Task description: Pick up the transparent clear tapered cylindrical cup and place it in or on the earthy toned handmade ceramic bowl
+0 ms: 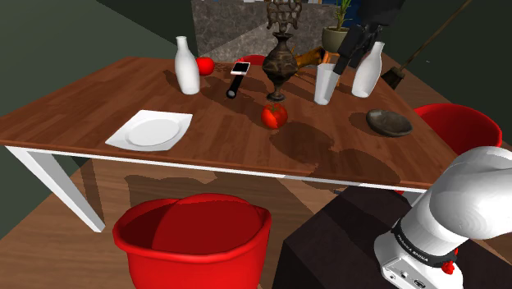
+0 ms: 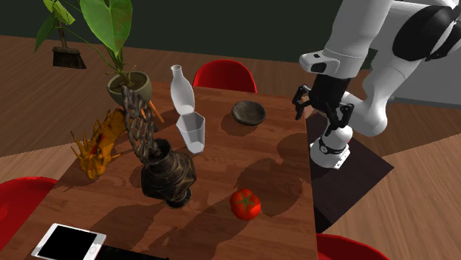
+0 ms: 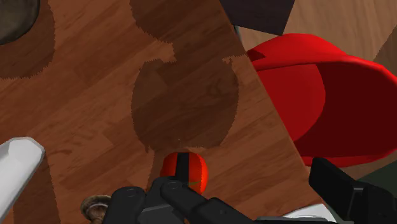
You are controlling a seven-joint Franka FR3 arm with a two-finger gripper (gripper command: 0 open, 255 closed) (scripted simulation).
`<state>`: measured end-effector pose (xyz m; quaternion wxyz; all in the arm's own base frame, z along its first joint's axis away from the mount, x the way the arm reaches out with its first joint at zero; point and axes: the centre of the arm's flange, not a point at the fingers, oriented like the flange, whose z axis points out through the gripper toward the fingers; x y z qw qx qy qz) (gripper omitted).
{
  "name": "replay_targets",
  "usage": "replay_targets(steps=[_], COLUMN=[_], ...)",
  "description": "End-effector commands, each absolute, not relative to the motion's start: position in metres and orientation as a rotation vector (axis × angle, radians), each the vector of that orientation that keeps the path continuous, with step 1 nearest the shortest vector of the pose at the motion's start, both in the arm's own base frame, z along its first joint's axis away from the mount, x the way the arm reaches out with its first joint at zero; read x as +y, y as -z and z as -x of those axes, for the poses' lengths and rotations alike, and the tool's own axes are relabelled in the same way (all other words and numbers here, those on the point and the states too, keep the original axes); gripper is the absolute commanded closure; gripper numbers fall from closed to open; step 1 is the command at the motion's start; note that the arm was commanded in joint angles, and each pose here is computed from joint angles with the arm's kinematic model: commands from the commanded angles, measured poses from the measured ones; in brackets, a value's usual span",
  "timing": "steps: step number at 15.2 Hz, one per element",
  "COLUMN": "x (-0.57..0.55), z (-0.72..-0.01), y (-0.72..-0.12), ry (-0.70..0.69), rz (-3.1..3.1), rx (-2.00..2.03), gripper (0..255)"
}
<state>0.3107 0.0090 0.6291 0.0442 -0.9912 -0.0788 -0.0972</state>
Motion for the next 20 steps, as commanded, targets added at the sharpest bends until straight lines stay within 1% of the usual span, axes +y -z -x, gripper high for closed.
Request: replay_targets(steps=[1, 20], x=[0.009, -0.149], z=[-0.311, -0.481], y=[-0.629, -0.556], ry=[0.297, 0.166], rz=[3.029, 3.172], rx=[-0.241, -0.236], gripper=[0, 0])
